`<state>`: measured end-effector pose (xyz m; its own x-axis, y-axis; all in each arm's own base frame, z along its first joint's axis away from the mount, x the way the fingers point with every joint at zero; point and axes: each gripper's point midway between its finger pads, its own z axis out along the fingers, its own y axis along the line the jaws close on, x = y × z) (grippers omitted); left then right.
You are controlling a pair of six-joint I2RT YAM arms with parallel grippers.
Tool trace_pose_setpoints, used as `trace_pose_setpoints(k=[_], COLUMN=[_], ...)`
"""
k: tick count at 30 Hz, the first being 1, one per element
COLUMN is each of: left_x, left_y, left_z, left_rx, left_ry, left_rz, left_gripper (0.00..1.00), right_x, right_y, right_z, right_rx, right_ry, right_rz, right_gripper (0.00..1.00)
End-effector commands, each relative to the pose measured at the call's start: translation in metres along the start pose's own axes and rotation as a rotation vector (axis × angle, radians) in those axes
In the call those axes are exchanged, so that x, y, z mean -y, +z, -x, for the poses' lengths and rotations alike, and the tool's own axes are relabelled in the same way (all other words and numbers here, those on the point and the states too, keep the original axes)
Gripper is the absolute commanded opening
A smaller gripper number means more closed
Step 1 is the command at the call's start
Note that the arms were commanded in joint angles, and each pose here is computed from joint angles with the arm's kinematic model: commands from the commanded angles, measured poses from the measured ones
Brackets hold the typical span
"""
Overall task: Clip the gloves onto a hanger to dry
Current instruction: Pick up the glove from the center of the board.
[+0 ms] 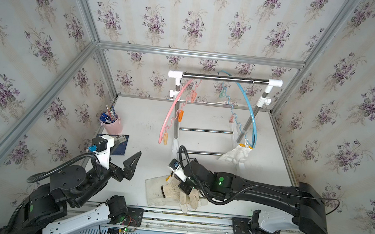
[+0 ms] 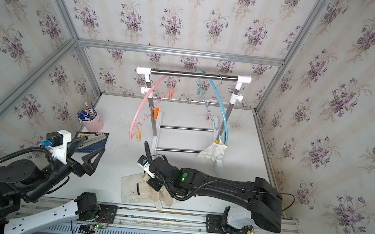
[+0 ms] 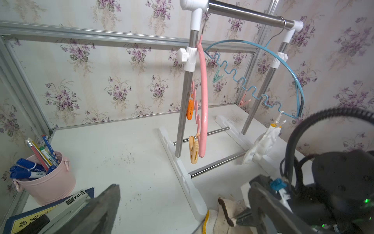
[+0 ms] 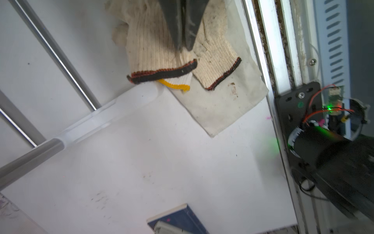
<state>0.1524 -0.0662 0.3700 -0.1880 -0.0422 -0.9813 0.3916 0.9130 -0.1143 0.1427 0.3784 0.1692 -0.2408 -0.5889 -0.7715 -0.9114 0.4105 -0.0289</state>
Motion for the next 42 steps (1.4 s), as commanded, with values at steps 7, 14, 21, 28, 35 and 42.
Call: trace_pose_setpoints(k=[7, 14, 21, 28, 35, 42], left_x=[0.105, 0.155, 0.168, 0.186, 0.195, 0.198], left_y=[0.037, 0.041, 0.058, 0.061, 0.055, 0.073], left_z=[-0.011, -0.005, -0.006, -0.014, -0.010, -0.011], left_rx=[-0.178, -0.026, -0.010, 0.072, 0.169, 0.169], left_ry=[0.305, 0.334, 0.329, 0.352, 0.346, 0.312], left_rz=[-0.423, -0.657, -0.676, -0.760, -0.829, -0.832], left_gripper=[0.98, 0.94, 0.82, 0.66, 0.52, 0.47], right_x=[0.016, 0.025, 0.016, 0.004, -0.005, -0.007], right_y=[-0.117, -0.158, -0.185, -0.216, -0.227, -0.227], right_z=[0.072, 0.080, 0.091, 0.100, 0.099, 0.098], right_rx=[0.300, 0.353, 0.413, 0.457, 0.462, 0.448], right_ry=[0.079, 0.099, 0.076, 0.058, 0.060, 0.062], right_rz=[0.329, 0.422, 0.500, 0.652, 0.770, 0.807], right_gripper=[0.00, 0.00, 0.00, 0.00, 0.00, 0.00])
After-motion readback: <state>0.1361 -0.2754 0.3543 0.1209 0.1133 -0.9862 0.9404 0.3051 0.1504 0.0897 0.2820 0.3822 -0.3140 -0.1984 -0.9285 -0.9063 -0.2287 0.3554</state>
